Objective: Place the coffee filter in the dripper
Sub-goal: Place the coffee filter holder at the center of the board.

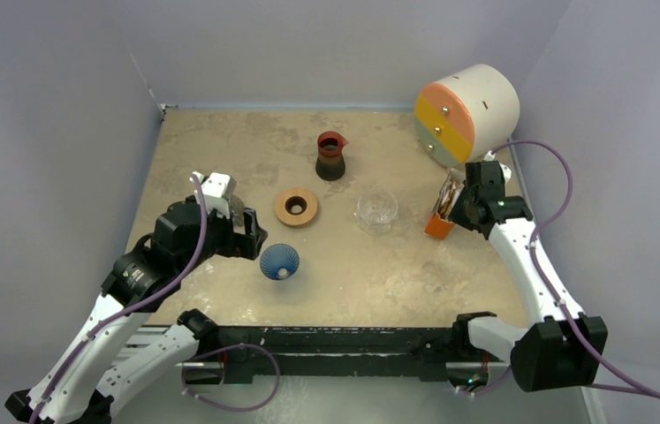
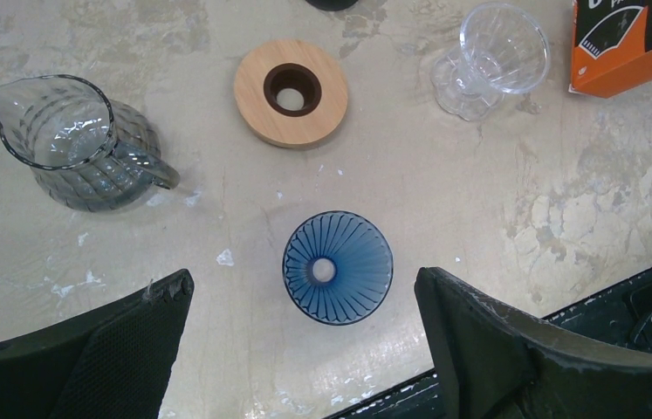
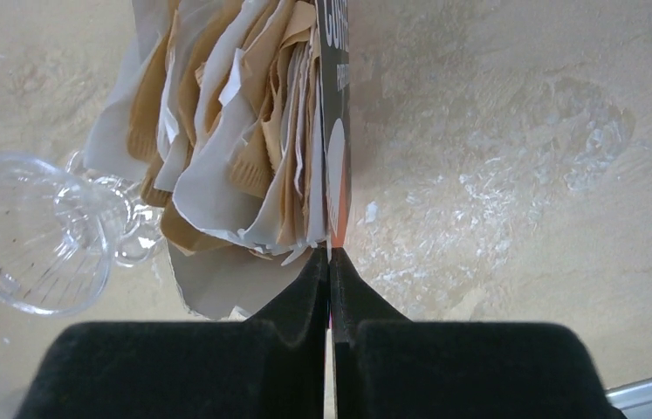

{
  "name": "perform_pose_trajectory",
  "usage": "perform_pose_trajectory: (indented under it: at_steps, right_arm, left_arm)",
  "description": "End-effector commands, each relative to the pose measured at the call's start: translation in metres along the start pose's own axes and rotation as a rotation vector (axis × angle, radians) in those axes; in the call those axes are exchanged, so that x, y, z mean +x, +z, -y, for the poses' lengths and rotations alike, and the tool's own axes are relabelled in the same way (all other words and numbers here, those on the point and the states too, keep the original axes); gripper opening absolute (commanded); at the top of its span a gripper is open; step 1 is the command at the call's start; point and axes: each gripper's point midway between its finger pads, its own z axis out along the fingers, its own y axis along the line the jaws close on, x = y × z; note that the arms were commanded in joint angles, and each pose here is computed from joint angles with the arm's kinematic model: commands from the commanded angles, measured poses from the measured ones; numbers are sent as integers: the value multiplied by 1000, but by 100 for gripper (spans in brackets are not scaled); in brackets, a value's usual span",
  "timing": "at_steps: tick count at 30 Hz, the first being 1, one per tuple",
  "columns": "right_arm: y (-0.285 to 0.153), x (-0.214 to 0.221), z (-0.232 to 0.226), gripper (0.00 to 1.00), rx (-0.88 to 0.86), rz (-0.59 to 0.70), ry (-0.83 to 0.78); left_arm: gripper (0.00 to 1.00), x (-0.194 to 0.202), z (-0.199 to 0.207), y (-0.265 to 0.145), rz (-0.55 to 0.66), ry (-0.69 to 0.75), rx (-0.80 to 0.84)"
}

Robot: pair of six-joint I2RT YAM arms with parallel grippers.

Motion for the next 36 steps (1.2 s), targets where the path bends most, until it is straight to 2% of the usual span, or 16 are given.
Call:
perform_pose_trajectory:
  at_steps: [1, 15, 17, 24, 36]
  right_arm:
    - [13, -14, -3, 0, -32, 27, 6]
    - [40, -10, 9, 0, 35, -32, -19]
    - [41, -8, 10, 9, 42, -42, -22]
    - [34, -14, 6, 27, 20, -28, -11]
    - [7, -33, 1, 36, 0, 22, 4]
  left_arm:
    - [98, -3, 2, 1, 10, 5, 10]
    - [98, -3, 1, 2, 9, 4, 2]
    - [98, -3, 1, 1, 10, 6, 3]
    - [98, -3, 1, 1, 10, 7, 4]
    - [98, -4, 1, 0, 15, 8, 6]
